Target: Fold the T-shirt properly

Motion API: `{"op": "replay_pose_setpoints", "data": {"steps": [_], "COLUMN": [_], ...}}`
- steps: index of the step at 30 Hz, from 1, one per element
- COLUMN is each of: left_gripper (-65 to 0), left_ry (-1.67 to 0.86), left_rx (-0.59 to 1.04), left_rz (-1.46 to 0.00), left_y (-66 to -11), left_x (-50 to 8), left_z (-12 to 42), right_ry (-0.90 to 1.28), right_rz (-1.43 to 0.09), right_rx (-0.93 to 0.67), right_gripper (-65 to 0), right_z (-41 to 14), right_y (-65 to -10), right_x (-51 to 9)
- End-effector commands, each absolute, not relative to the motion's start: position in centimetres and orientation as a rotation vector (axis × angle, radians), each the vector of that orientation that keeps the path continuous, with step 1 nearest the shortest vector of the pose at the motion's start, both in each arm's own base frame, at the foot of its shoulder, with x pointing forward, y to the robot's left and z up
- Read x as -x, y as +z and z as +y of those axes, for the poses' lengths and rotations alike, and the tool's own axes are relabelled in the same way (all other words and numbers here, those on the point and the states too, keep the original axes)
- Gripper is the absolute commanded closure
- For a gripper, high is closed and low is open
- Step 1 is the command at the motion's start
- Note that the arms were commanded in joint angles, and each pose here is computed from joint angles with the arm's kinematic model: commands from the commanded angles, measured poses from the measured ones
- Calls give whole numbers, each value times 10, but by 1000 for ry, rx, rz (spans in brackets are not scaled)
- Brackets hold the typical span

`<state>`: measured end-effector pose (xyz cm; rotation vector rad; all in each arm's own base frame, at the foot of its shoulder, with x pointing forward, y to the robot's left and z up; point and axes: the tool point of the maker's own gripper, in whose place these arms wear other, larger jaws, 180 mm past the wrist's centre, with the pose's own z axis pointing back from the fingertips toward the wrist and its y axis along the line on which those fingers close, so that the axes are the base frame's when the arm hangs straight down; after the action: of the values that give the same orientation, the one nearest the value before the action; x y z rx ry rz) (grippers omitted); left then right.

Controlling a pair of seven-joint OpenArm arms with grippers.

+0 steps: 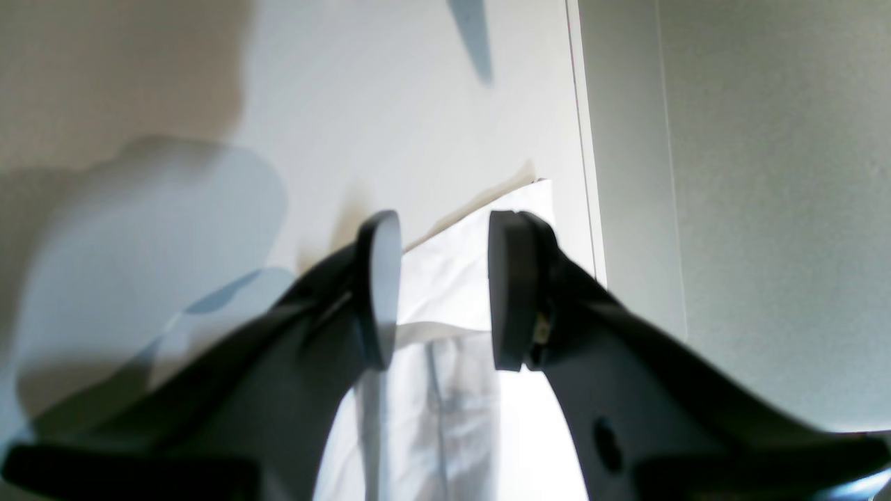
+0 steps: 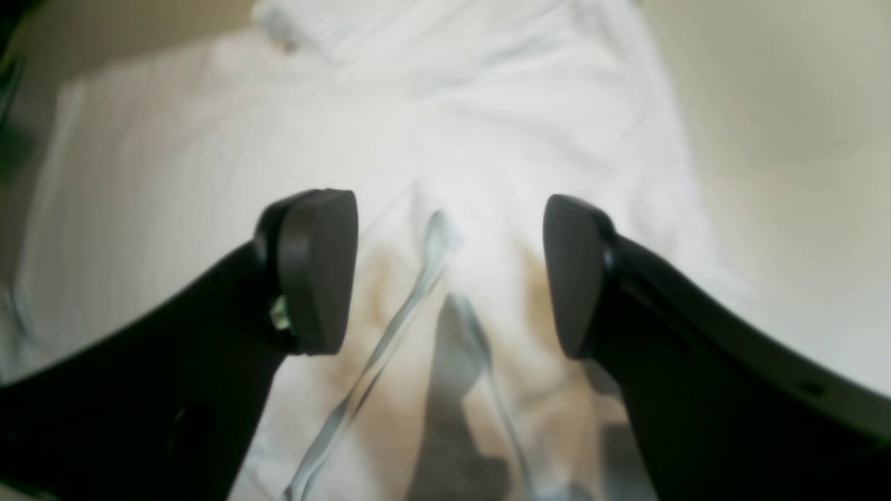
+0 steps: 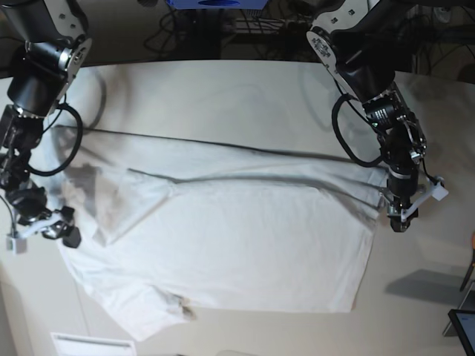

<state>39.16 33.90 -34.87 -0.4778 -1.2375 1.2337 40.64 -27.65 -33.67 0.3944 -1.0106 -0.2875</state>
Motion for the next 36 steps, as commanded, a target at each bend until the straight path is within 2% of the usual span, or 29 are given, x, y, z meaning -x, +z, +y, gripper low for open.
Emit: {"op": "replay_pose_setpoints", "data": {"steps": [1,4,7,11,12,14,16,18,22,24,27,36], "left_gripper": [-212,-212,-210,-200,-178,-87,0,0,0,0,0,0], "left_ry": [1200,1166,1067,681,602,474,387,337,275,258,228,266], "left_rx": [475,433,382,216,176,95,13,-52,-148,-181,-222,-206], "left_rz": [-1306,-1339,-1376,-1403,-1393,-1380,-1340,-1304,-1200,-1152,-1096,-1079], "left_y": [-327,-317,-300,-267,-266,-263,-272,-280,-307,-319,-332,-341], "left_x": [-397,-388,-373,-358,-353,-343,-325,-310,-279,-264,-246,-239], "left_z": [349,362,361,328,318,304,297,297,302,306,309,299], "right_ry": [-316,-287,-32,278,306,359,408,441,519,577,650,771], "right_rz": [-1113,-1162,-1142,-1082,-1082,-1067,-1041,-1016,-948,-907,-876,-879], "right_rx": [-375,-342,-316,-327,-333,-356,-381,-402,-389,-339,-276,-246], "right_gripper": [-411,-414,-409,-406,-406,-398,-341,-258,0,-20,0,-1], "right_z": [-297,-304,-269,-201,-191,-170,-152,-139,-120,-110,-87,-34], "right_y": [-309,-301,-297,-303,-302,-306,-311,-316,-333,-344,-353,-355], "right_x": [-413,-402,-387,-351,-344,-325,-310,-298,-283,-278,-268,-272]}}
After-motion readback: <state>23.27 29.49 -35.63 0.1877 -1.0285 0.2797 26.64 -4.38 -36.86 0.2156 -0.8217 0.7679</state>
